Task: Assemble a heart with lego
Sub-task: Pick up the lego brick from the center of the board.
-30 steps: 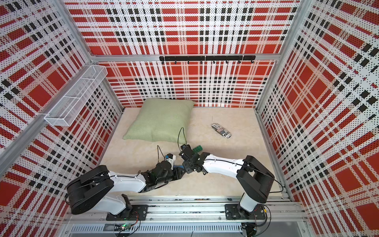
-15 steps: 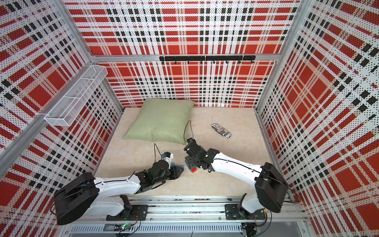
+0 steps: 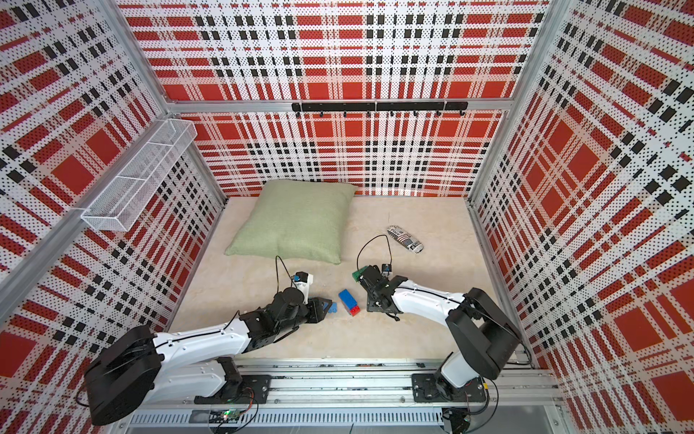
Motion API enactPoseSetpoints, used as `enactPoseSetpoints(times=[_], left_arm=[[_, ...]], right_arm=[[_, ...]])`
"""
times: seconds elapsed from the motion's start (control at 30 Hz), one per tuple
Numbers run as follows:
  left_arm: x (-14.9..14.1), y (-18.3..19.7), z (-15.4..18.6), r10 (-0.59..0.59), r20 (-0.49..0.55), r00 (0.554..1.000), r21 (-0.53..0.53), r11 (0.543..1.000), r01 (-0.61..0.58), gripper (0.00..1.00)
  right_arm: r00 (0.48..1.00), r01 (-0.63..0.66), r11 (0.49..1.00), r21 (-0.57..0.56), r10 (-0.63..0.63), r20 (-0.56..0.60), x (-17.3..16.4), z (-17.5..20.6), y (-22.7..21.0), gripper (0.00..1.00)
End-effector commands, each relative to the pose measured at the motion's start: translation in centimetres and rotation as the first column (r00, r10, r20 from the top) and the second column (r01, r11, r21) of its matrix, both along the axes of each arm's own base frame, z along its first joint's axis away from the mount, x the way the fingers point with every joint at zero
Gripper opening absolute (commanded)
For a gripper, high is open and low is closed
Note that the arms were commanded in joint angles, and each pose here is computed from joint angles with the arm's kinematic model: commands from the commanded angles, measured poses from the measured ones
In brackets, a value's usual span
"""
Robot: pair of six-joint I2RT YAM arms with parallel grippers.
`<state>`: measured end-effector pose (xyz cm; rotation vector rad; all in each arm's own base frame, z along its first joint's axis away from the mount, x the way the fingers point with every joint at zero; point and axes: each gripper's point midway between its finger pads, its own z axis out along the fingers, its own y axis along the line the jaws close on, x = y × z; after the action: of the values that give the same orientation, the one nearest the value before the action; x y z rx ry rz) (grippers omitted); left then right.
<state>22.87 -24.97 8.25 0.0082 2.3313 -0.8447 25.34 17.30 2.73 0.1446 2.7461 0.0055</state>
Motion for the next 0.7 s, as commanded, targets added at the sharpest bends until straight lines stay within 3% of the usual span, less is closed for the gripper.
enactPoseSetpoints(times=[0.0,0.13,0.47,0.67], left_arm=[[0.7,0.5,1.0,0.008,0.039,0.999,0.006,1.000,-0.009,0.44],[0.7,1.0,0.8,0.015,0.038,0.999,-0.003,1.000,-0.015,0.44],[0.9,1.6,0.8,0.021,0.032,0.999,-0.012,1.000,-0.021,0.45],[1.0,1.7,0.9,0.026,0.032,0.999,-0.015,1.000,-0.026,0.46]], right_arm=[[0.998,0.057,0.998,0.031,-0.058,0.038,1.2,-0.1,0.8,0.72],[0.995,0.090,0.996,-0.001,-0.090,0.052,2.0,-0.6,0.3,0.65],[0.992,0.111,0.993,-0.029,-0.109,0.066,2.8,-0.5,0.4,0.58],[0.991,0.106,0.994,-0.040,-0.102,0.086,2.6,0.6,-0.3,0.46]])
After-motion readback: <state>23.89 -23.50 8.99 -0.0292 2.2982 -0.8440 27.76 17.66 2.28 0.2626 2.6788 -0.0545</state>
